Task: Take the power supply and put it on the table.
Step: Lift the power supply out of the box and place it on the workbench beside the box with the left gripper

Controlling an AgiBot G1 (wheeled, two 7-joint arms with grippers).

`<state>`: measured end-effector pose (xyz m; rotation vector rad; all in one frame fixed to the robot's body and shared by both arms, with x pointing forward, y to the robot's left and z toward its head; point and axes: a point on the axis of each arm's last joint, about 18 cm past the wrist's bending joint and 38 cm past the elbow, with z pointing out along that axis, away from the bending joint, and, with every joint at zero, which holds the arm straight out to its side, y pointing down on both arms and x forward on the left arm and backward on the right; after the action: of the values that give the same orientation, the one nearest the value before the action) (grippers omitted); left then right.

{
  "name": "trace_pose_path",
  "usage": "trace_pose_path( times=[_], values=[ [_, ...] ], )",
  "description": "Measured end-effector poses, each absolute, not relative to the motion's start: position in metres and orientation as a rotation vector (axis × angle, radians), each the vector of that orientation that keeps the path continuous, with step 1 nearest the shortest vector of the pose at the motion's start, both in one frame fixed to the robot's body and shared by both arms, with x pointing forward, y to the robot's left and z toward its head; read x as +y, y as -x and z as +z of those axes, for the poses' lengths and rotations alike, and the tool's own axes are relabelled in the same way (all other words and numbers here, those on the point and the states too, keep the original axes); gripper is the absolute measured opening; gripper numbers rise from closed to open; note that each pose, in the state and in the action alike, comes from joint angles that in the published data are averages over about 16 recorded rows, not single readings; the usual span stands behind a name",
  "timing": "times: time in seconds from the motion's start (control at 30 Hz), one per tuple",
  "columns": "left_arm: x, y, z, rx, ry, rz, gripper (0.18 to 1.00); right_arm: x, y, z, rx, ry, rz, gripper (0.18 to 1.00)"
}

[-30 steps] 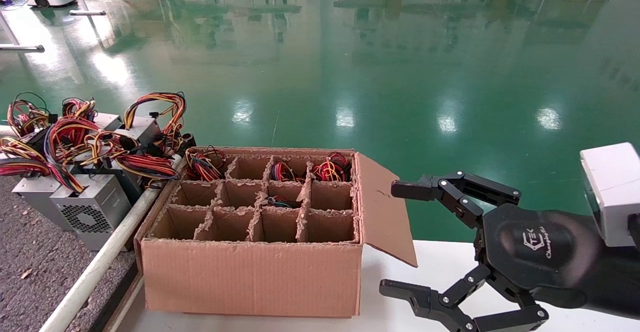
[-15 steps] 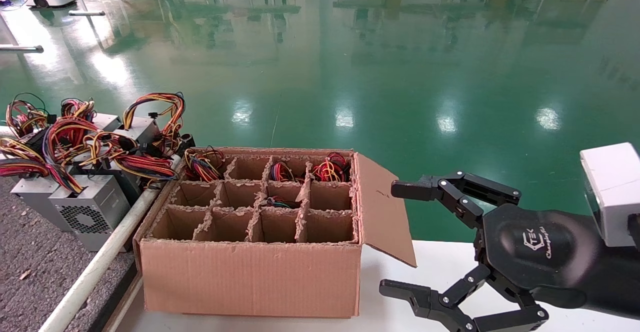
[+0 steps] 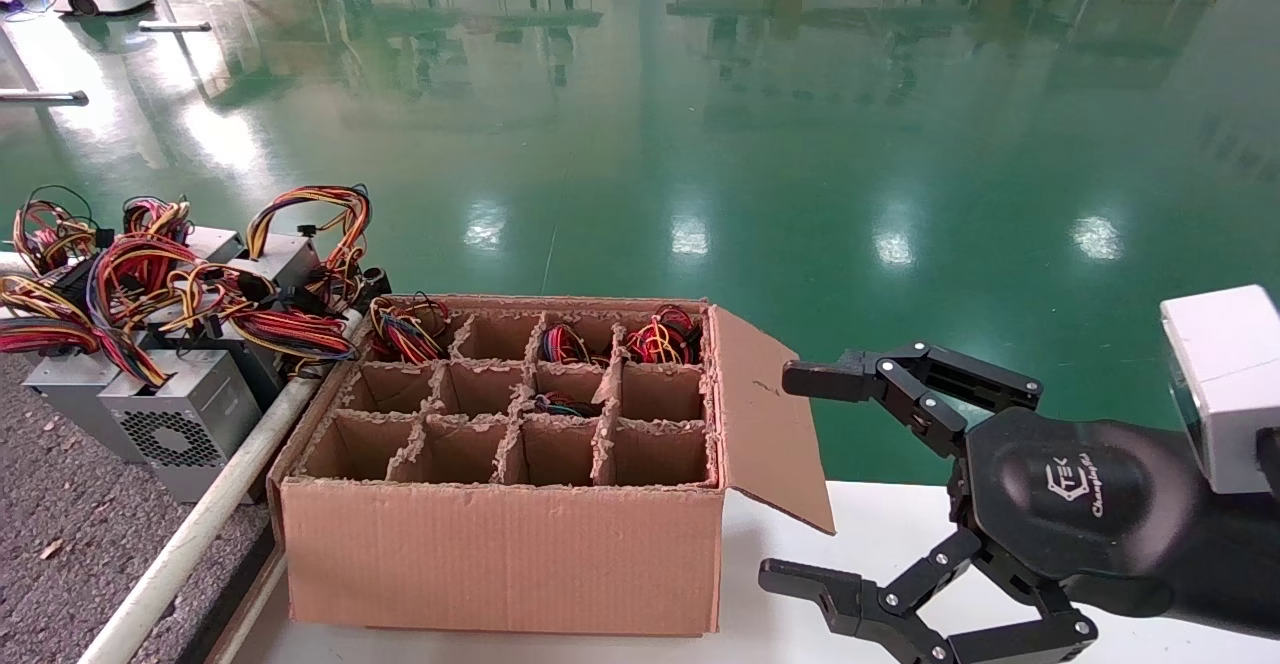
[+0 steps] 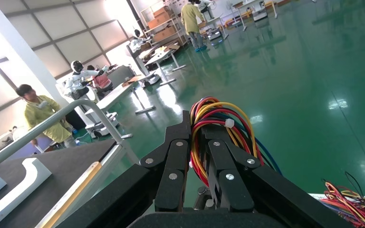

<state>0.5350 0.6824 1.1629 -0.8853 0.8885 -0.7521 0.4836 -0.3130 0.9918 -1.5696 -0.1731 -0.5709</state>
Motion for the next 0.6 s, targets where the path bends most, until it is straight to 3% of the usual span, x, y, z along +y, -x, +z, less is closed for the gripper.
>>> trace_pose_path(
  times=[0.6],
  values=[
    [0.679,-0.548,1.144,0.934,0.896,-0.737,0.206,-0.313,-0.484,0.992,-0.173,1.57,-0.571,1.0]
  ],
)
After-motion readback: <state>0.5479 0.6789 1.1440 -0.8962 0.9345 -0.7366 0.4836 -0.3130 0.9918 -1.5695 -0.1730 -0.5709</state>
